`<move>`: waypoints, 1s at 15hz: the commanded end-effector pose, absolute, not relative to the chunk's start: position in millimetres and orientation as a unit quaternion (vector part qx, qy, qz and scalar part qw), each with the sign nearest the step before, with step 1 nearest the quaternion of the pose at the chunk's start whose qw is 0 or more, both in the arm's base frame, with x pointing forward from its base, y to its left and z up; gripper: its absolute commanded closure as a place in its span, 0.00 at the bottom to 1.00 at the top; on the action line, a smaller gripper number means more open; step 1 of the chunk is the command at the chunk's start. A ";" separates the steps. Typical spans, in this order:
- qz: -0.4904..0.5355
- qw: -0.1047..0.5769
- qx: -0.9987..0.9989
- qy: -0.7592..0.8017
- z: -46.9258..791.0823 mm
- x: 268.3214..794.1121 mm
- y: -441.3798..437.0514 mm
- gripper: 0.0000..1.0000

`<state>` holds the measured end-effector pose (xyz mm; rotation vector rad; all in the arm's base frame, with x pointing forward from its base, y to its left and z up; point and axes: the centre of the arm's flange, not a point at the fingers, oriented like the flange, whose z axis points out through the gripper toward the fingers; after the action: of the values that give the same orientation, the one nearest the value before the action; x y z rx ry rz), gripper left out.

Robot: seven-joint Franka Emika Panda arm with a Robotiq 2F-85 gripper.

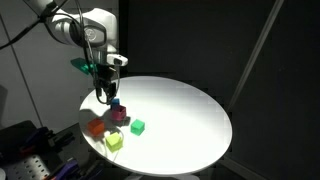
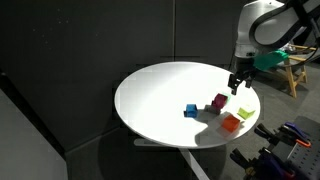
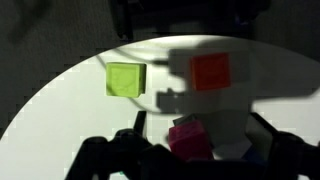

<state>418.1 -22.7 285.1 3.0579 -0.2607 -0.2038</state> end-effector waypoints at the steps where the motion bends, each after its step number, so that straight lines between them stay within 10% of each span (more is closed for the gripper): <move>1: -0.058 0.029 0.992 -0.112 317.5 401.4 -23.0 0.00; 15: -0.009 0.010 0.999 -0.041 374.3 388.6 -17.1 0.00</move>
<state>400.1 -17.4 362.9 3.0924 -0.2002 -0.0157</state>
